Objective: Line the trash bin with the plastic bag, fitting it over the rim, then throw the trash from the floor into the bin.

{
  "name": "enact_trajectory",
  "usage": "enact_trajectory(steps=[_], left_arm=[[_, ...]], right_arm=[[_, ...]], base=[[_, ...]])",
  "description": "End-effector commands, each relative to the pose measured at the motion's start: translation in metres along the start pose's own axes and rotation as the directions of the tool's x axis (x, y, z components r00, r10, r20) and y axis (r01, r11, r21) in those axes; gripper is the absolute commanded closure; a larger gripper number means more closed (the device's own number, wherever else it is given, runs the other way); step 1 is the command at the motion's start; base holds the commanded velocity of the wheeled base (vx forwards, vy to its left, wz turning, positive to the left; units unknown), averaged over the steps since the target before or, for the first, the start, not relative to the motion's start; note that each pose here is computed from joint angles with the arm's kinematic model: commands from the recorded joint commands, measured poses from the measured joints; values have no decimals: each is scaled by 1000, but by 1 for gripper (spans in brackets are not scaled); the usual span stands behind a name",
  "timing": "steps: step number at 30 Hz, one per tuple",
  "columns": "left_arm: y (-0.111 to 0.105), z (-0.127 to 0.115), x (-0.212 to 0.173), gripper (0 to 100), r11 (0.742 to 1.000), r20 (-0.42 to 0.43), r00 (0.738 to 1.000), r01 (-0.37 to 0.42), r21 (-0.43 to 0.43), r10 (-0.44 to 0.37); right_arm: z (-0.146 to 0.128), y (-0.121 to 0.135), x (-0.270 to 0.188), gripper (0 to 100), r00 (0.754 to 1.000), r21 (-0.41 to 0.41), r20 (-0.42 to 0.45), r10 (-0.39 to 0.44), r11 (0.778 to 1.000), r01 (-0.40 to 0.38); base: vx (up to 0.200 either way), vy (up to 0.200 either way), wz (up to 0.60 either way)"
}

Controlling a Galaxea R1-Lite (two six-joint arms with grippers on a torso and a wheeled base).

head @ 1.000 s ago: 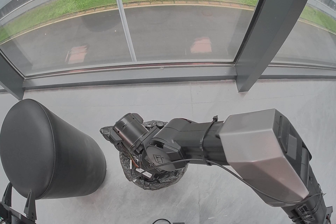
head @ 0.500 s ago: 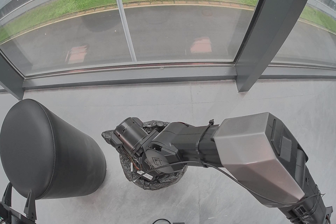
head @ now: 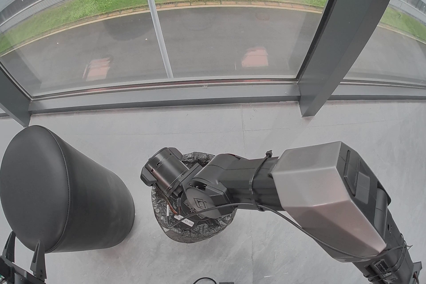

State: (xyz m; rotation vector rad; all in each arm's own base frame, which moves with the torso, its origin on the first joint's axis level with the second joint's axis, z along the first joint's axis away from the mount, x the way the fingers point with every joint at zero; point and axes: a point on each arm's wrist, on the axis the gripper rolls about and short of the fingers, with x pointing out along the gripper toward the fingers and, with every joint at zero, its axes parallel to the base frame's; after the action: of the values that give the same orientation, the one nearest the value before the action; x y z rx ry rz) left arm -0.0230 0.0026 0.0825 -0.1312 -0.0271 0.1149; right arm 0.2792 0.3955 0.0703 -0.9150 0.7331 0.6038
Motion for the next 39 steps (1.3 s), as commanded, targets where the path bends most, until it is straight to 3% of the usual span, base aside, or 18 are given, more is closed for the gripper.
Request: enact_trajectory(steps=[1,9,10,24,29,39], left_arm=[[0,-2,-1,0,1000,12,1000,1,-2,-1],[0,-2,-1,0,1000,12,1000,1,-2,-1],[0,-2,-1,0,1000,12,1000,1,-2,-1],[0,-2,-1,0,1000,11,1000,1,-1,-1],[0,-2,-1,0,1000,11,1000,1,-1,-1],[0,-2,-1,0,1000,12,1000,1,-2,-1]], right_arm=[[0,0,0,0,1000,0,0,0,1000,0],[2,3,7,0,1000,8,20,-7,1000,7],[1,4,10,100,1000,7,16,-6,1000,6],[1,0,32,100,998,52,56,-31,998,28],[6,0,44,100,990,89,127,-61,995,50],[3,-1,67,100,983,111,161,-85,991,68]], base=[[0,0,0],[0,0,0],[0,0,0],[0,0,0],[0,0,0],[0,0,0]])
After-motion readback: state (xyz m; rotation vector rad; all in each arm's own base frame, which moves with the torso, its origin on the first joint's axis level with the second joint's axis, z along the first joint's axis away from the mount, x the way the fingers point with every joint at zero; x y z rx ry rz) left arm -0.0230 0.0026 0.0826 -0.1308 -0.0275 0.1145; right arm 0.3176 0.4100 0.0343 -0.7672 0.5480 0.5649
